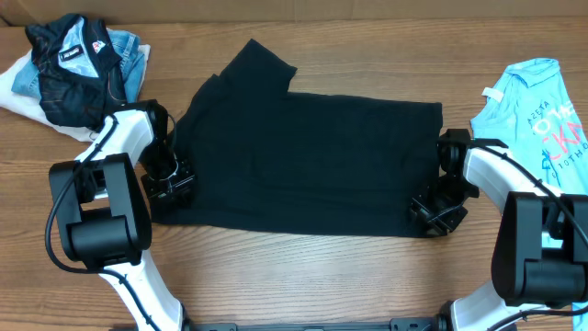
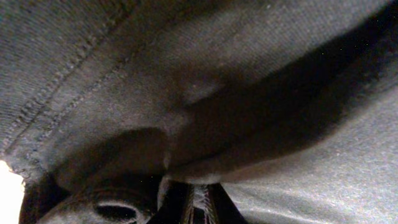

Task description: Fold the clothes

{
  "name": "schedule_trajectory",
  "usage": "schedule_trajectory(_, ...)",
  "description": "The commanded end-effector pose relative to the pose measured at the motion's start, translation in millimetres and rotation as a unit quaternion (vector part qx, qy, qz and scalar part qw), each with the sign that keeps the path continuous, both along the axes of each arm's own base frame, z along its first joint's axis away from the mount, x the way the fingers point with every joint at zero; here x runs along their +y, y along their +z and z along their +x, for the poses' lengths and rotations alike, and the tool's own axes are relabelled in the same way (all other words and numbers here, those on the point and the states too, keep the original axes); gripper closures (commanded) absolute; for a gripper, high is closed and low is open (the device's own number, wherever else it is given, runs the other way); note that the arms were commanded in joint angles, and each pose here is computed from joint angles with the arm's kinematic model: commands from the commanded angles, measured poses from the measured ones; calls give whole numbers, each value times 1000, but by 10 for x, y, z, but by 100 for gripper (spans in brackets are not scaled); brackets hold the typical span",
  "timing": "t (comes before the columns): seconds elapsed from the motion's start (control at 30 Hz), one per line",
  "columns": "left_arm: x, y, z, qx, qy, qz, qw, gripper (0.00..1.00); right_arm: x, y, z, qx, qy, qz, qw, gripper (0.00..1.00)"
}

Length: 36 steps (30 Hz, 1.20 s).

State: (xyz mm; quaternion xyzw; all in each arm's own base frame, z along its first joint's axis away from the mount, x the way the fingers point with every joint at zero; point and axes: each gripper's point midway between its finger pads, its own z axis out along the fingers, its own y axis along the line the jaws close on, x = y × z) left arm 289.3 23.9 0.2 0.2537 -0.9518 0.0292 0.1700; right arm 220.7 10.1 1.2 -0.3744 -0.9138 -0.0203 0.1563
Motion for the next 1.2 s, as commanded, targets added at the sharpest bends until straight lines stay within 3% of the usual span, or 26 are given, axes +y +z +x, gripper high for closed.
schedule_trajectory(0.0, 238, 36, -76, 18, 4, 49, 999, 89, -413, 123, 85, 4, -25, -100, 995, 66)
schedule_trajectory(0.2, 256, 517, 74, -36, 6, 58, 998, 88, -525, 589, 406, -23, -32, -124, 992, 66)
schedule_trajectory(0.3, 267, 850, 156, -84, 7, 65, 994, 79, -548, 878, 652, -60, -35, -126, 990, 62)
schedule_trajectory(0.37, 274, 1062, 209, -117, 9, 70, 991, 65, -563, 1050, 813, -88, -33, -126, 988, 57)
schedule_trajectory(0.53, 107, 1485, 482, -216, -18, 32, 976, 35, -399, 1359, 1297, -190, 29, -64, 979, 22)
schedule_trajectory(0.6, -117, 1615, 699, -269, -57, -16, 961, 19, -330, 1415, 1522, -240, 47, -42, 969, 0)
schedule_trajectory(0.7, -476, 1773, 1020, -346, -110, -71, 929, 0, -342, 1483, 1817, -299, 49, -46, 952, 0)
schedule_trajectory(0.93, -1209, 2056, 1658, -482, -192, -60, 853, 1, -382, 1607, 2167, -368, 48, -58, 927, 0)
schedule_trajectory(1.03, -1328, 2019, 1873, -506, -194, -20, 840, 5, -384, 1584, 2192, -370, 55, -59, 926, 0)
schedule_trajectory(1.17, -1518, 1724, 2091, -508, -220, -13, 833, 6, -383, 1500, 2178, -359, 69, -58, 929, 0)
